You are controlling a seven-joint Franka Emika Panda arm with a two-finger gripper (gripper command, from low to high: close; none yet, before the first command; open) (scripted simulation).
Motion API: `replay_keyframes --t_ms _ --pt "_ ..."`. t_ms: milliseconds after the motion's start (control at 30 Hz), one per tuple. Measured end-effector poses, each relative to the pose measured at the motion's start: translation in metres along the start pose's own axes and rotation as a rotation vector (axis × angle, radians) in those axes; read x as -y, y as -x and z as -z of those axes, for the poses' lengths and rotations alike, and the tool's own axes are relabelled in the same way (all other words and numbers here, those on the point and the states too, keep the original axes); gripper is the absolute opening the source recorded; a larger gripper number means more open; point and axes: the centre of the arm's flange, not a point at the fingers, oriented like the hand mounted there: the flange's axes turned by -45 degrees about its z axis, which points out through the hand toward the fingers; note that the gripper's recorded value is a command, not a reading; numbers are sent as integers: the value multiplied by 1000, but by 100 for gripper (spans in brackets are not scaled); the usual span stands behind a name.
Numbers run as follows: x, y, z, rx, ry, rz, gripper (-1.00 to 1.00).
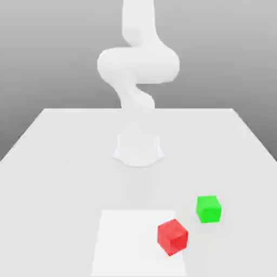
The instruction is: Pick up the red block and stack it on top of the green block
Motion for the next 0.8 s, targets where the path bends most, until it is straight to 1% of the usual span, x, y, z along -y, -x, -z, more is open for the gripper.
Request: replay_keyframes --t_ms 200,400,567,700,800 --pt "20 35 -133 197 -54 122 0" --pt "44 102 -244 386 -104 247 0" --pt "62 178 -316 542 -144 355 0" --pt "74 249 -359 667 -175 446 0" --pt "74 280 -385 698 -181 464 0"
